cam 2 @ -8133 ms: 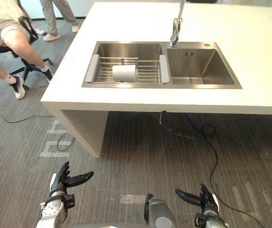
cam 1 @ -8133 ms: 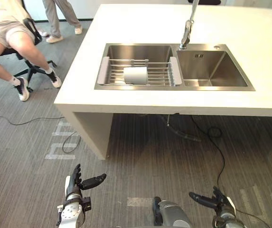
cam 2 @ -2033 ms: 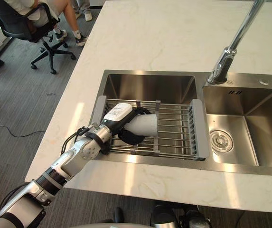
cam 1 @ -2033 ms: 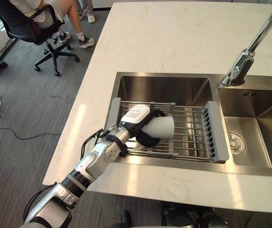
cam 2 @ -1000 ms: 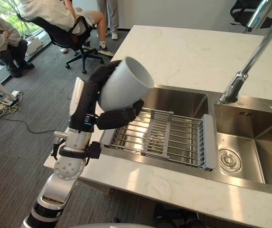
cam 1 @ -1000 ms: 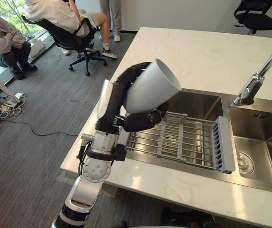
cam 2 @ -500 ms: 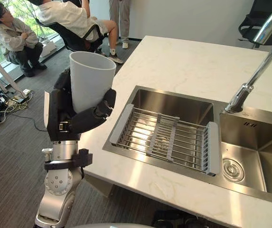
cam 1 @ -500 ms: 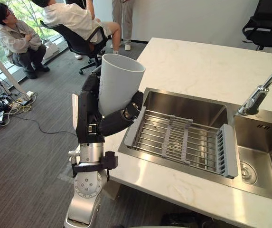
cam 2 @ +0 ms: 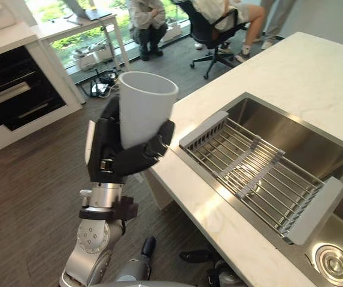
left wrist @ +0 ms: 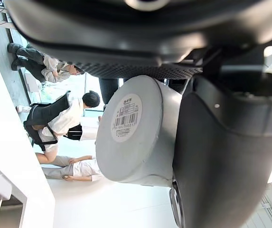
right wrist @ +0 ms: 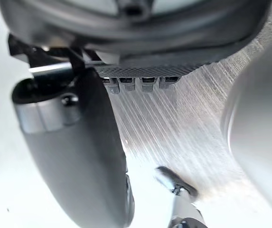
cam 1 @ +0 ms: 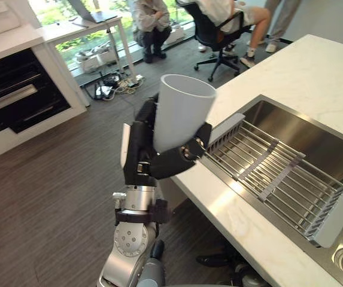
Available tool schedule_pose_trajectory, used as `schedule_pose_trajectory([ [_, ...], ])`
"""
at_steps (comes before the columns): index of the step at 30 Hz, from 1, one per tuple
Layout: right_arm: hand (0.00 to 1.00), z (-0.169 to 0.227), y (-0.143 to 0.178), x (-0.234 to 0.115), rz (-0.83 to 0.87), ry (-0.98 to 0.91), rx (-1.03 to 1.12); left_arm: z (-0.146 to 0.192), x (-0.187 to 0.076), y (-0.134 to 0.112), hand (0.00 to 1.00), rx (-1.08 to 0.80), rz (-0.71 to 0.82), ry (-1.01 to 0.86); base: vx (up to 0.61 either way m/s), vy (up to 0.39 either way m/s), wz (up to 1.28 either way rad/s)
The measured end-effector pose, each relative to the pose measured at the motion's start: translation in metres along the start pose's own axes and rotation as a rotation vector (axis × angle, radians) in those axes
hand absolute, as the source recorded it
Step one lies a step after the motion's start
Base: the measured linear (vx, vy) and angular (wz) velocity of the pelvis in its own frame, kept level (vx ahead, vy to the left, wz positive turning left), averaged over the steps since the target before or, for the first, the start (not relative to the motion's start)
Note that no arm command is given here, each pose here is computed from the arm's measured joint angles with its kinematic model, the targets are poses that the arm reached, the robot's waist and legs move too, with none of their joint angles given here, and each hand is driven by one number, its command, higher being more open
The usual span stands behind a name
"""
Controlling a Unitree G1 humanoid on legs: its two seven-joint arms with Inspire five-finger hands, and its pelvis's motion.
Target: Walk over to the sink, pick up the cup, carry it to the dishwasher, place the cup inside the dishwasher, then close the dishwasher door
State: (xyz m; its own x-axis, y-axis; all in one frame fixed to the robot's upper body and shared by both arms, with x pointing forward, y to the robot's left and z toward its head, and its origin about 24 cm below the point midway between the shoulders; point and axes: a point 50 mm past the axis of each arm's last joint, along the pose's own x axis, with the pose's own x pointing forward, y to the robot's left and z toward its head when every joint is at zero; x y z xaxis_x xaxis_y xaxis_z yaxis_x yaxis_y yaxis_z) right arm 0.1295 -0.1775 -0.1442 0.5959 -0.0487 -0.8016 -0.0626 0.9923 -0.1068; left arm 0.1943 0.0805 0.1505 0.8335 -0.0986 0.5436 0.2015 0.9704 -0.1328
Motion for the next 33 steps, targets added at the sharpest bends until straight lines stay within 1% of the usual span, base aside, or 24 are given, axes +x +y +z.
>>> schedule_pose_trajectory([
  [2,1.00,-0.003,-0.007,-0.001,-0.039,0.008,0.019,0.002,0.003,-0.002,0.00,-0.009,-0.029,-0.015,-0.07,0.007,0.89],
  [4,1.00,-0.004,-0.008,-0.001,-0.042,0.013,0.022,0.001,0.008,-0.006,0.00,-0.028,-0.056,-0.024,-0.05,0.073,0.96],
  [5,1.00,-0.003,-0.009,-0.001,-0.053,0.011,0.040,-0.003,0.016,-0.013,0.00,-0.042,-0.103,-0.026,-0.05,0.113,1.22],
  [7,1.00,-0.003,-0.009,-0.001,-0.062,0.011,0.073,-0.007,0.019,-0.016,0.00,-0.054,-0.133,-0.012,-0.07,0.149,1.06],
  [10,1.00,-0.002,-0.003,-0.001,-0.061,0.004,0.126,-0.018,0.016,-0.012,0.00,-0.048,-0.125,0.042,-0.05,0.148,0.68],
  [15,1.00,-0.004,0.008,0.000,-0.032,0.016,0.143,-0.021,0.012,-0.010,0.00,-0.043,-0.124,0.064,-0.06,0.100,0.20],
  [19,1.00,-0.008,0.010,0.000,-0.026,0.040,0.145,-0.022,0.011,-0.011,0.00,-0.043,-0.138,0.072,0.03,0.104,-0.08],
  [21,1.00,-0.012,0.006,-0.001,-0.035,0.055,0.137,-0.023,0.009,-0.011,0.00,-0.045,-0.143,0.081,0.09,0.130,0.17],
  [25,1.00,-0.019,-0.011,-0.004,-0.070,0.076,0.103,-0.027,0.005,-0.011,0.00,-0.042,-0.135,0.113,0.19,0.130,0.69],
  [27,1.00,-0.021,-0.015,-0.005,-0.077,0.075,0.118,-0.026,0.007,-0.005,0.00,-0.025,-0.115,0.106,0.22,0.024,1.09],
  [29,1.00,-0.026,-0.021,-0.009,-0.057,0.064,0.203,-0.028,0.009,0.007,0.00,0.006,-0.064,0.107,0.17,-0.017,0.88],
  [31,1.00,-0.027,-0.031,-0.015,-0.084,0.025,0.235,-0.030,0.011,0.019,0.00,0.040,-0.005,0.110,0.20,-0.088,1.35],
  [33,1.00,-0.042,-0.036,-0.023,-0.096,0.060,0.227,-0.031,0.009,0.021,0.00,0.051,-0.002,0.119,0.23,-0.166,1.45],
])
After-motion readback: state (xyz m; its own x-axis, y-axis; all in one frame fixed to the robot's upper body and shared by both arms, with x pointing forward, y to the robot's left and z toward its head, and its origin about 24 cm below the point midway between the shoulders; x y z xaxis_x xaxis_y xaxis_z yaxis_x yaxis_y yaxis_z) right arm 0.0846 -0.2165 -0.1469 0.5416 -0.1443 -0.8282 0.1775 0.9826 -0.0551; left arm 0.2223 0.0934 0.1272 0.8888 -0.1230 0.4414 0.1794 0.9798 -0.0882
